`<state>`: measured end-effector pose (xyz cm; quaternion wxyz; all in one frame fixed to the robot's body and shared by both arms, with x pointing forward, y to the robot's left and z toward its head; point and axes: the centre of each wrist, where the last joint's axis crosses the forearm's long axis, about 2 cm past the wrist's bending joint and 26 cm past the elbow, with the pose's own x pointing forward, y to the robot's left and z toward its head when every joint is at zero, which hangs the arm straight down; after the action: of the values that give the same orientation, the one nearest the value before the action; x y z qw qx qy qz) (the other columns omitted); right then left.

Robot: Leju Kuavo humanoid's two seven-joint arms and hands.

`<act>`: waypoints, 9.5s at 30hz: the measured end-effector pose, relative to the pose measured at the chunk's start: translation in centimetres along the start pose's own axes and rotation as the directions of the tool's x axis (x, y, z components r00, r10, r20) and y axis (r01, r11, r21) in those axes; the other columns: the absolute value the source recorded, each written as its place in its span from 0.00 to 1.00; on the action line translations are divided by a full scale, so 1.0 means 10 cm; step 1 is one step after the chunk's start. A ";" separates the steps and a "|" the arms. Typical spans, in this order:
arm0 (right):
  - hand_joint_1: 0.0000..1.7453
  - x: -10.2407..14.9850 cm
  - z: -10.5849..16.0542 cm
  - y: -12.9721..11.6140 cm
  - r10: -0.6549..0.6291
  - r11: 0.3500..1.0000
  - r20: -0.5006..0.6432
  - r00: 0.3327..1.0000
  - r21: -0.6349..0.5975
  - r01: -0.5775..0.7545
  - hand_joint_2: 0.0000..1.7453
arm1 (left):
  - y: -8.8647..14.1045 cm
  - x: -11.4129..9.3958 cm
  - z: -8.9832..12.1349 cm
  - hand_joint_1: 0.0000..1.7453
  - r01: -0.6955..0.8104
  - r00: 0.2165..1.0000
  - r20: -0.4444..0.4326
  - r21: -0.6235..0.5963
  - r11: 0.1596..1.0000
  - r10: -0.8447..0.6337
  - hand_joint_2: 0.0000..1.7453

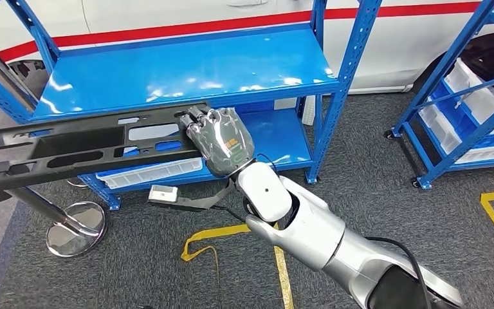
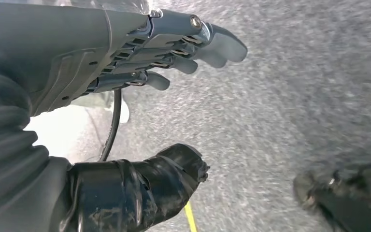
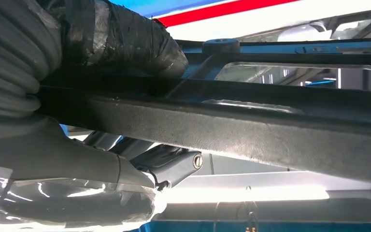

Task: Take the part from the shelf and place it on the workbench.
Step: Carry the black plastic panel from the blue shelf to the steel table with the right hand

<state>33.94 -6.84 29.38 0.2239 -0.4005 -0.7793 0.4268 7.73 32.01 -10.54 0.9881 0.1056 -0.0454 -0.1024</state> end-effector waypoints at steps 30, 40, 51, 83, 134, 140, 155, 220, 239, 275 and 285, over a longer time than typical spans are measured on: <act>1.00 -0.03 0.04 0.08 -0.119 0.988 -0.036 0.992 0.091 0.122 1.00 | 0.00 0.00 0.00 0.00 -0.023 1.000 0.002 0.000 1.000 0.023 1.00; 1.00 -0.04 0.03 0.06 -0.192 0.979 -0.071 0.979 0.062 0.197 1.00 | 0.01 0.01 0.00 0.00 -0.033 0.999 0.010 0.002 0.999 0.033 1.00; 1.00 -0.10 0.02 0.04 -0.252 0.960 -0.114 0.961 0.096 0.263 1.00 | 0.00 0.00 0.00 0.00 -0.056 0.987 0.149 0.016 0.998 0.053 1.00; 1.00 -0.13 0.04 -0.01 -0.325 0.936 -0.107 0.940 0.108 0.336 1.00 | 0.00 0.00 0.00 0.00 -0.062 0.990 0.127 -0.015 0.998 0.063 1.00; 1.00 -0.29 0.25 -0.15 0.447 0.895 0.081 0.891 -0.041 -0.445 1.00 | -0.01 -0.04 0.00 0.00 -0.042 0.987 0.155 -0.050 0.998 0.050 1.00; 1.00 -0.39 0.38 -0.11 0.473 0.880 0.090 0.876 -0.006 -0.475 1.00 | -0.01 -0.02 0.00 0.00 -0.046 0.985 0.166 -0.058 0.997 0.056 1.00; 1.00 -0.42 0.46 -0.19 0.438 0.899 0.062 0.897 -0.015 -0.438 1.00 | -0.01 -0.04 0.00 0.00 -0.061 0.984 0.161 -0.061 0.996 0.070 1.00; 1.00 -0.83 0.36 -0.90 0.439 0.891 -0.066 0.896 -0.096 -0.443 1.00 | -0.01 -0.03 0.00 0.00 -0.079 0.917 0.395 0.071 0.994 0.045 1.00; 1.00 -0.94 0.35 -1.05 0.498 0.862 -0.056 0.865 -0.076 -0.501 1.00 | -0.01 -0.04 0.00 0.00 -0.058 0.926 0.376 0.056 0.997 0.033 1.00; 1.00 -1.00 0.47 -0.97 0.502 0.864 -0.025 0.864 -0.037 -0.503 1.00 | 0.03 -0.02 0.00 0.00 -0.016 0.945 0.327 0.059 0.998 -0.004 1.00; 1.00 -0.99 0.55 -0.90 0.483 0.875 -0.013 0.875 -0.026 -0.484 1.00 | 0.08 -0.04 -0.01 0.00 -0.014 0.951 0.308 0.066 0.998 -0.007 1.00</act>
<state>32.00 -20.43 33.93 0.1069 -0.5868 -0.6599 0.4570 7.55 32.91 -10.51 0.9649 0.1216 -0.2028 -0.1143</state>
